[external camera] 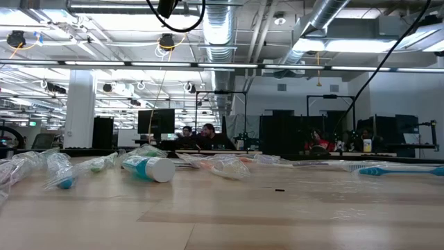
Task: Pick & Place toothbrushing station
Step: Put the right blue mouthwash bottle into the black organizer
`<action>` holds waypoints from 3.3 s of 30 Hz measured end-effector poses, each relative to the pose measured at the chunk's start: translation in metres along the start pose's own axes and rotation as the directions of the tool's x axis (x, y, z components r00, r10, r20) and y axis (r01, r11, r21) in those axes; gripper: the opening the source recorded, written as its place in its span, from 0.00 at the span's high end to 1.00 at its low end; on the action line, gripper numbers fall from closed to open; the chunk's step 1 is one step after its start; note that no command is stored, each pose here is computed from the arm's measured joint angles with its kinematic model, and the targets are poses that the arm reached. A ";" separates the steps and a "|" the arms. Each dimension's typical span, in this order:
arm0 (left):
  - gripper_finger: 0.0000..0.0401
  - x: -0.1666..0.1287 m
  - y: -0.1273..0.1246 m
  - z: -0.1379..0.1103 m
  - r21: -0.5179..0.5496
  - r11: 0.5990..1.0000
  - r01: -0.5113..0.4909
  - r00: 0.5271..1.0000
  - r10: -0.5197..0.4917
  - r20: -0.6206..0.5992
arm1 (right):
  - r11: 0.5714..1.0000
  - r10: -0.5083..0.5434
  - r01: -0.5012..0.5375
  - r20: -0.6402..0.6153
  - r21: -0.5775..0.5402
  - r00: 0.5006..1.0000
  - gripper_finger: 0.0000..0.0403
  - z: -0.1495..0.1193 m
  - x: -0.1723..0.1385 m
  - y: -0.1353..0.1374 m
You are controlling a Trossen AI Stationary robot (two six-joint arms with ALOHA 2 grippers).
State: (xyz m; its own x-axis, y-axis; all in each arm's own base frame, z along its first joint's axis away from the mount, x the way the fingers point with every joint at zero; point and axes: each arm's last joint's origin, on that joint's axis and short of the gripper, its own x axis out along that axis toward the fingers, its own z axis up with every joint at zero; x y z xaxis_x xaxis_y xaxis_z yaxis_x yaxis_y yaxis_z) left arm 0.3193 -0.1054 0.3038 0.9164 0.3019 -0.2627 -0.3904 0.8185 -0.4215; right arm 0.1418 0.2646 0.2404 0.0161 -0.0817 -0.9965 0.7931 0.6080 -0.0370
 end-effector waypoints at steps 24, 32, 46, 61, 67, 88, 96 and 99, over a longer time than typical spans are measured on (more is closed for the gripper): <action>0.60 0.000 0.000 0.000 0.006 1.000 0.000 1.000 0.000 0.000 | 1.000 -0.003 0.003 0.002 0.010 1.000 1.00 0.002 0.000 0.000; 0.60 0.000 0.000 0.000 0.005 1.000 0.000 1.000 0.000 0.000 | 1.000 0.010 -0.010 0.003 0.019 1.000 1.00 0.002 0.000 0.002; 0.97 -0.007 -0.015 -0.006 -0.025 0.993 0.115 0.993 -0.115 -0.014 | 1.000 0.024 -0.024 0.019 0.013 1.000 1.00 0.001 -0.013 0.002; 1.00 0.011 -0.045 -0.033 -0.052 0.972 0.230 0.970 -0.233 -0.066 | 0.979 0.115 -0.128 0.086 0.162 0.990 1.00 -0.020 -0.023 -0.004; 1.00 0.031 -0.046 -0.041 -0.043 0.974 0.222 0.969 -0.226 -0.098 | 0.975 0.093 -0.104 0.068 0.196 0.993 1.00 -0.010 -0.022 0.001; 1.00 0.048 -0.040 -0.048 0.005 0.974 0.226 0.967 -0.224 -0.122 | 0.970 0.041 -0.056 0.067 0.237 0.997 1.00 0.005 -0.018 0.006; 1.00 0.048 -0.040 -0.047 0.001 0.974 0.226 0.967 -0.224 -0.119 | 0.972 0.033 -0.048 0.071 0.230 0.997 1.00 0.003 -0.014 0.007; 1.00 0.048 -0.040 -0.047 0.001 0.974 0.226 0.967 -0.224 -0.119 | 0.971 0.054 -0.067 0.061 0.229 0.997 1.00 0.001 -0.006 0.008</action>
State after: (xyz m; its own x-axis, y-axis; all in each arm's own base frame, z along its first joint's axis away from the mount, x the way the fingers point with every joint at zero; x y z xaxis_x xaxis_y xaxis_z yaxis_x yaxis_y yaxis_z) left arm 0.3749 -0.1469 0.2668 0.9635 0.0508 -0.2628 -0.1735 0.8661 -0.4687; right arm 0.1487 0.2693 0.2466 0.0961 -0.0966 -0.9907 0.9084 0.4155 0.0476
